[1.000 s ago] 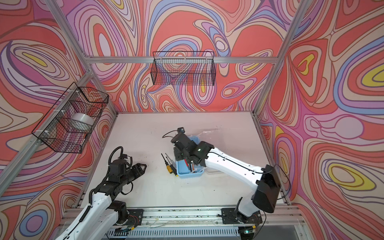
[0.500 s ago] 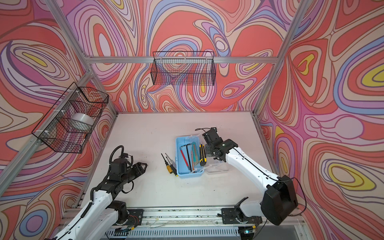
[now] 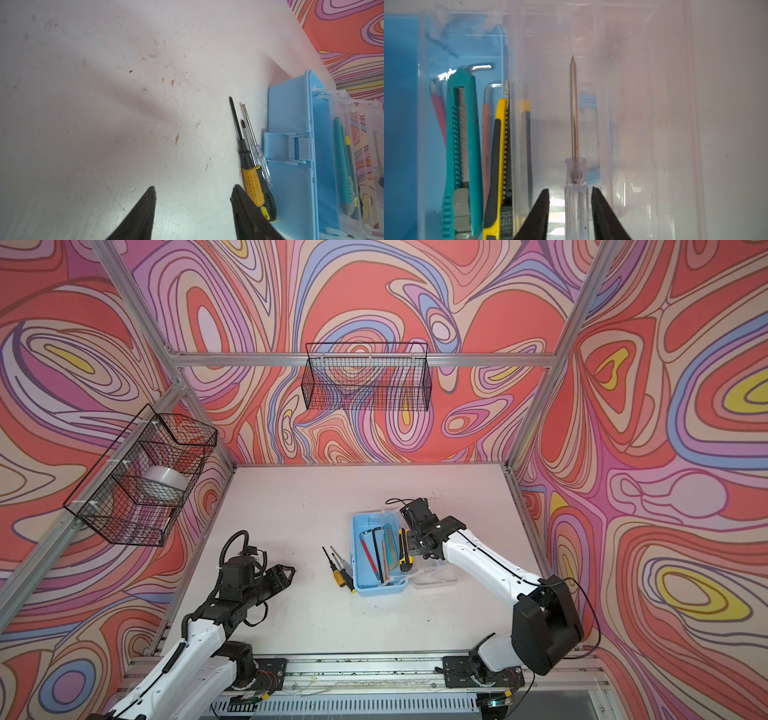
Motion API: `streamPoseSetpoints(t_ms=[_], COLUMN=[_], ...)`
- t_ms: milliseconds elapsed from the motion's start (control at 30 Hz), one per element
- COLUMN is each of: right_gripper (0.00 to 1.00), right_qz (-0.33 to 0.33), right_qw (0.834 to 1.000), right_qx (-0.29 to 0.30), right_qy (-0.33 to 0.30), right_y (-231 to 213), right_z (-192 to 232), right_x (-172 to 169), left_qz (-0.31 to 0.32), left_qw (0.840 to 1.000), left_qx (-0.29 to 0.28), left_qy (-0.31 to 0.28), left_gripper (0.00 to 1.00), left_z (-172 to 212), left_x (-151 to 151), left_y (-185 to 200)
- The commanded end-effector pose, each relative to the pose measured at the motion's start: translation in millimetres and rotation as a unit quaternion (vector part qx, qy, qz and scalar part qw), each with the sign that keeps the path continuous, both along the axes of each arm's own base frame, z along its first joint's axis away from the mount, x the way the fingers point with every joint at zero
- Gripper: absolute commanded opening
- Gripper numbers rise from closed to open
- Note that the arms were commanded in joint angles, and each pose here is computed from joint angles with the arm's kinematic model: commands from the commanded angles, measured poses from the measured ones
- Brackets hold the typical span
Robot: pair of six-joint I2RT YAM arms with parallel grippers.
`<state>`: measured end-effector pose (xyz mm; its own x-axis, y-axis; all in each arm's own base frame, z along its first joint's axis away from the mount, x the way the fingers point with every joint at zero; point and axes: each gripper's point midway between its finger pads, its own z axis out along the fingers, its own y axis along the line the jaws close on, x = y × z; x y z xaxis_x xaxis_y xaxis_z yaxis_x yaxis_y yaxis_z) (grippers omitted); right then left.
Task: Pack the tool kit
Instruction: 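Lift the clear-handled screwdriver and carry it over the blue box, then lower the clear-handled screwdriver into the box and open the right gripper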
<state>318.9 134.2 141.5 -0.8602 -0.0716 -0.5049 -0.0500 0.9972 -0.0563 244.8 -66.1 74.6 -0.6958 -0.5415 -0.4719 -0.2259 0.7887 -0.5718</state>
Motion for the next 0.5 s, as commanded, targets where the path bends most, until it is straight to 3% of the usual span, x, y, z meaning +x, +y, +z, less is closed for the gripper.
streamPoseSetpoints(t_ms=[0, 133, 233, 467], right_gripper=[0.41, 0.4, 0.36, 0.32], right_qz=[0.003, 0.039, 0.091, 0.209], right_qw=[0.999, 0.994, 0.988, 0.972], right_qx=[0.026, 0.05, 0.06, 0.084], right_qy=[-0.041, -0.087, -0.109, -0.059], right_y=[4.8, 36.1, 85.5, 208.4], right_z=[42.3, 83.0, 100.0, 56.9], right_x=[6.1, 7.0, 2.2, -16.6], left_qz=[-0.021, -0.058, -0.086, -0.072], left_qw=[1.0, 0.997, 0.994, 0.996], left_qx=[-0.009, -0.032, -0.04, -0.029], left_qy=[-0.021, -0.042, -0.061, -0.053], left_gripper=[0.59, 0.59, 0.59, 0.59], left_z=[12.5, 25.7, 34.8, 28.8], left_x=[6.9, 9.4, 9.0, 4.4], left_y=[-8.0, -24.1, -37.7, -34.4])
